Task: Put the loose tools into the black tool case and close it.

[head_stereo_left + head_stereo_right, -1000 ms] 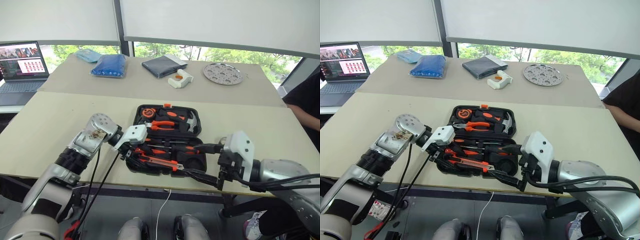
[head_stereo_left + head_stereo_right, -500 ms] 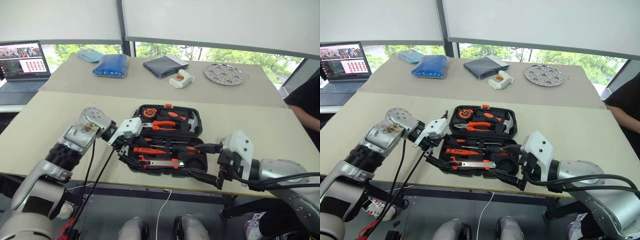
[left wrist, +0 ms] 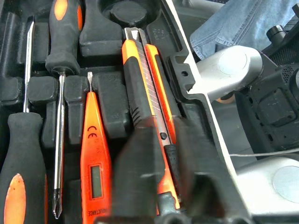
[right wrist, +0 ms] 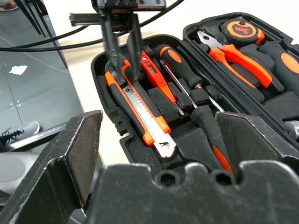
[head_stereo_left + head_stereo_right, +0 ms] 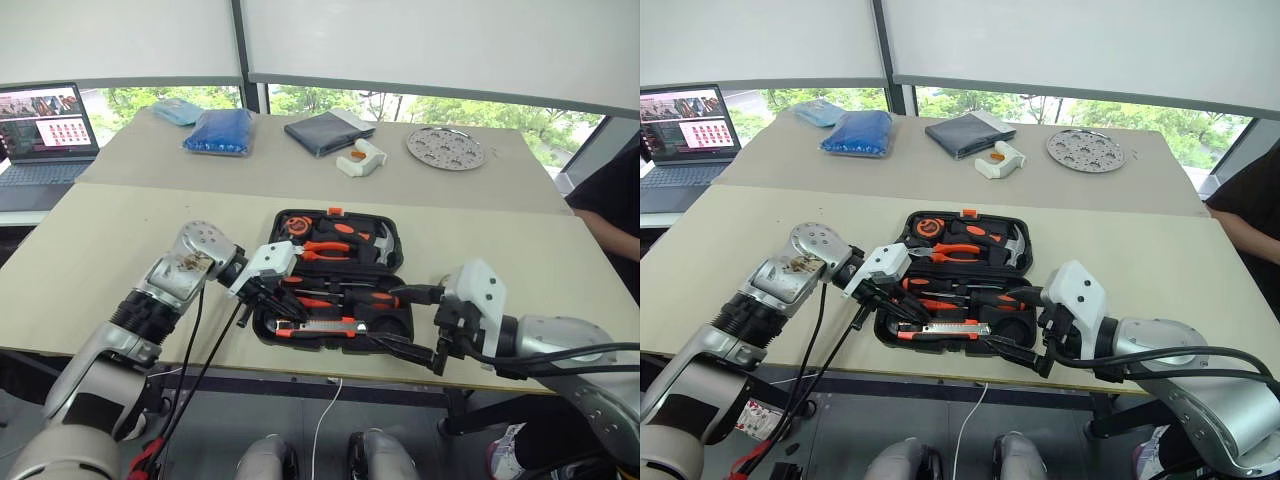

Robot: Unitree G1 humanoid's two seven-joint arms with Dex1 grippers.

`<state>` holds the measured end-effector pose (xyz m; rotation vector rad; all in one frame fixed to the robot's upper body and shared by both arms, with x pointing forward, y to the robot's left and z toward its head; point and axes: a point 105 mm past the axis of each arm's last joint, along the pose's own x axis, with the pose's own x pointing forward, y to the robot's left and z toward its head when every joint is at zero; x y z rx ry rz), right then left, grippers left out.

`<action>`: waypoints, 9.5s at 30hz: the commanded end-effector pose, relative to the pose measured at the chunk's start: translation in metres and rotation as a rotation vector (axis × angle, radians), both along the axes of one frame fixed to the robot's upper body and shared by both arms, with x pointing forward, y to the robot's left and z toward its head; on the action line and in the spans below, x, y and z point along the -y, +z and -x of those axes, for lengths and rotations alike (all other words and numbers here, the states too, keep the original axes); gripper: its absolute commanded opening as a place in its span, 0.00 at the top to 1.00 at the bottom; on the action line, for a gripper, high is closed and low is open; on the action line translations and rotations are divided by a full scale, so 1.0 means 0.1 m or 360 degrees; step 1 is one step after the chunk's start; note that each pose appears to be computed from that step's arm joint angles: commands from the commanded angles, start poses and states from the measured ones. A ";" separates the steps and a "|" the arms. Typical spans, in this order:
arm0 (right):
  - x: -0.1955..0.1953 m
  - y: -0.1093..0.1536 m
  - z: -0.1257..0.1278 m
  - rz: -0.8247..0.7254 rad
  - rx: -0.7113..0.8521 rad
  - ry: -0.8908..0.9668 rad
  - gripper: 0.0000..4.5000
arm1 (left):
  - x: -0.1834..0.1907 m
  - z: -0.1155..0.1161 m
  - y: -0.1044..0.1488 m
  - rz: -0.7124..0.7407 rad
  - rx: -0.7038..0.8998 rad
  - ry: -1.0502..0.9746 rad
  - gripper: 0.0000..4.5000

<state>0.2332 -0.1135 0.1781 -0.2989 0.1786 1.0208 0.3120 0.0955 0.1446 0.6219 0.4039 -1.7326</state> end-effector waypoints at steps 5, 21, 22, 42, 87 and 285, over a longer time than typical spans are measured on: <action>-0.02 0.09 0.03 -0.0017 0.0075 0.0016 0.00 | -0.11 -0.03 -0.16 -0.0166 0.0127 -0.0019 0.99; -0.03 0.11 0.02 -0.0025 0.0086 0.0032 0.00 | -0.01 -0.13 -0.23 -0.0150 0.0270 -0.0022 0.99; -0.03 0.11 0.02 -0.0025 0.0087 0.0033 0.00 | 0.00 -0.12 -0.25 -0.0162 0.0267 -0.0030 0.99; -0.04 0.10 0.04 -0.0032 0.0093 0.0005 0.00 | 0.01 -0.18 -0.02 0.0001 0.0154 0.0010 0.99; 1.02 -0.42 -1.06 0.0347 -0.0109 -0.0486 1.00 | -0.07 0.19 0.64 0.0590 0.0259 0.0262 0.00; 0.56 -0.55 0.28 0.0231 -0.0145 0.0051 0.75 | -0.91 -1.06 0.62 0.0502 0.0561 0.1323 0.53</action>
